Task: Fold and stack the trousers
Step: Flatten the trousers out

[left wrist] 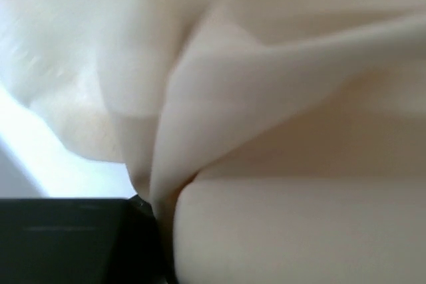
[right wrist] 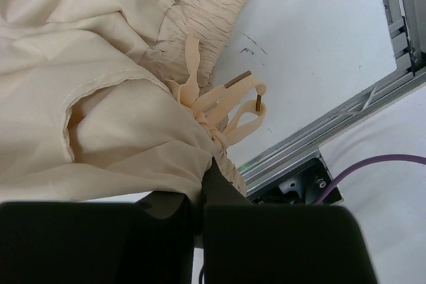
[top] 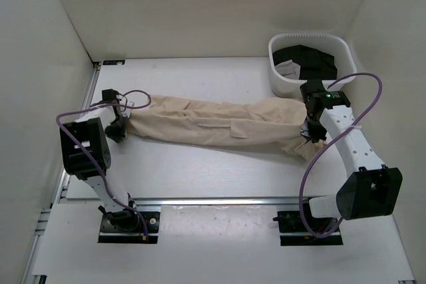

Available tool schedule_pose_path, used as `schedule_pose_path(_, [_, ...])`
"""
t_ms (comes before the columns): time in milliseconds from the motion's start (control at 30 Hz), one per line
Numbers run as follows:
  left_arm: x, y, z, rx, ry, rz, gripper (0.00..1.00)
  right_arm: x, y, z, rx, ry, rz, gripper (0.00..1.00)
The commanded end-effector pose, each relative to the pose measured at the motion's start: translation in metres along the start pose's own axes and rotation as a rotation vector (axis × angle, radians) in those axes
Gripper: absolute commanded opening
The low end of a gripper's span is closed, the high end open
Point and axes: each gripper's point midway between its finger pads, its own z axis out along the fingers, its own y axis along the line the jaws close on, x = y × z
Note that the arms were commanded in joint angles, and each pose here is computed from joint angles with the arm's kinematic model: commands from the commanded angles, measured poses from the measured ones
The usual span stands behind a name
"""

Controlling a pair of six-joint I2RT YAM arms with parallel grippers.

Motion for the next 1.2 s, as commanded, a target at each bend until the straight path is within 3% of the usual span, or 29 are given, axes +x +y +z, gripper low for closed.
schedule_pose_path(0, [0.018,0.058,-0.016,-0.215,0.006,0.049,0.14,-0.002,-0.015,-0.005,0.053,-0.026,-0.004,0.0])
schedule_pose_path(200, [0.087,0.107,-0.039,-0.356,0.145,0.23,0.14,0.011,-0.038,-0.005,0.132,-0.011,-0.062,0.0])
schedule_pose_path(267, [0.099,0.106,-0.049,-0.378,0.168,0.299,0.14,0.019,-0.042,-0.002,0.145,0.009,-0.073,0.0])
schedule_pose_path(367, [0.143,0.09,-0.047,-0.341,0.303,0.459,0.14,0.045,-0.035,0.008,0.099,0.093,-0.096,0.0])
schedule_pose_path(433, [0.172,0.08,-0.044,-0.312,0.398,0.549,0.21,0.083,-0.024,0.022,0.042,0.227,-0.112,0.04])
schedule_pose_path(533, [0.181,0.081,-0.05,-0.319,0.425,0.597,0.32,0.106,-0.019,0.028,-0.011,0.276,-0.075,0.44])
schedule_pose_path(567, [0.181,0.085,-0.055,-0.339,0.429,0.593,0.42,0.112,-0.019,0.029,-0.029,0.274,-0.061,0.71])
schedule_pose_path(633, [0.18,0.089,-0.06,-0.345,0.442,0.641,0.6,0.114,-0.021,0.023,-0.05,0.267,-0.054,0.83])
schedule_pose_path(700, [0.176,0.093,-0.068,-0.371,0.425,0.661,0.82,0.105,-0.024,0.007,-0.054,0.244,-0.04,0.87])
schedule_pose_path(767, [0.166,0.104,-0.08,-0.397,0.413,0.677,0.97,0.093,-0.025,-0.01,-0.07,0.2,-0.003,0.87])
schedule_pose_path(933, [0.156,0.116,-0.104,-0.392,0.401,0.656,0.98,0.09,-0.02,-0.045,-0.17,0.147,0.193,0.89])
schedule_pose_path(967, [0.148,0.12,-0.106,-0.401,0.376,0.634,0.98,0.093,-0.015,-0.042,-0.181,0.155,0.3,0.89])
schedule_pose_path(1100, [0.122,0.126,-0.1,-0.411,0.289,0.472,0.98,0.101,-0.01,-0.019,-0.231,0.084,0.653,0.75])
schedule_pose_path(1133, [0.115,0.123,-0.089,-0.385,0.284,0.443,0.98,0.099,-0.01,-0.012,-0.227,0.063,0.718,0.63])
schedule_pose_path(1167, [0.104,0.128,-0.09,-0.402,0.247,0.352,0.98,0.104,-0.01,0.003,-0.211,0.058,0.8,0.58])
